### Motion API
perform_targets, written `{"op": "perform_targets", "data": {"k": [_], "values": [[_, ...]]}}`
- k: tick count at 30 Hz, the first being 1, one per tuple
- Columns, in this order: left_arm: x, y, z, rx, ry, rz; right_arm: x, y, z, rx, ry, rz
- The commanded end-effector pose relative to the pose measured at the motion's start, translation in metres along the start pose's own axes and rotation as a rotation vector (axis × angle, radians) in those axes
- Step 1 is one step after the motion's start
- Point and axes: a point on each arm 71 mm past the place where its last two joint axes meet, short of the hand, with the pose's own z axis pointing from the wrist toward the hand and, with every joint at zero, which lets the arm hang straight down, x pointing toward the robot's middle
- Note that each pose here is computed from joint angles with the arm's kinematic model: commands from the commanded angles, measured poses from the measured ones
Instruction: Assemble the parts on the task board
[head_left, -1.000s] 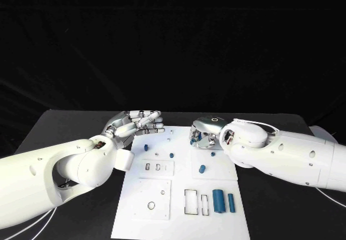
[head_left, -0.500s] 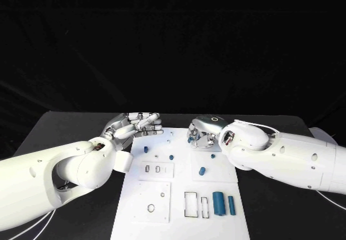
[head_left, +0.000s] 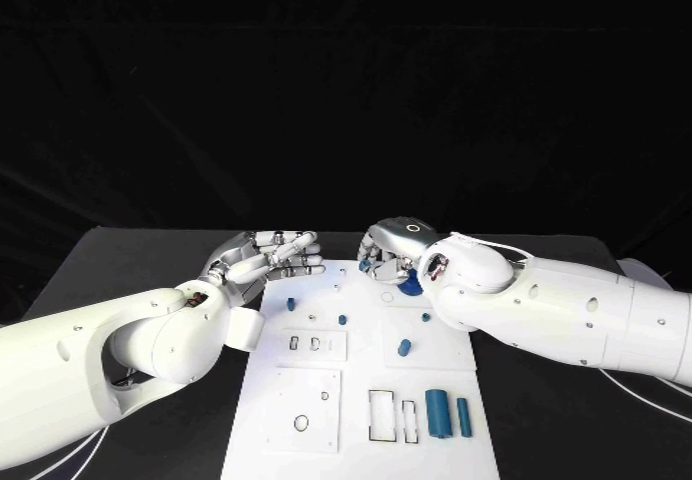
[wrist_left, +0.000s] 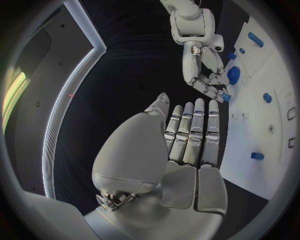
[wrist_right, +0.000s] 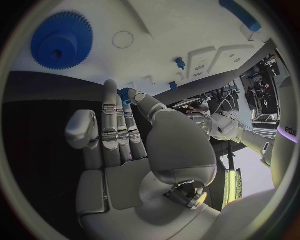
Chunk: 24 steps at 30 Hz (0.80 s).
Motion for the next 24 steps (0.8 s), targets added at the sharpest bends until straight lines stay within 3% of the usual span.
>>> {"op": "perform_targets", "data": {"k": [1, 12, 24], "values": [[0.0022, -0.0012, 0.0005, 0.004, 0.013, -0.015, -0.001, 0.005, 0.006, -0.012, -0.018, -0.002], [-0.0005, -0.0032, 0.0014, 0.012, 0.006, -0.009, 0.006, 0.014, 0.019, -0.027, 0.009, -0.001], [-0.0055, -0.0066, 0.003, 0.024, -0.006, -0.001, 0.011, 0.018, 0.024, -0.031, 0.03, -0.002]]}}
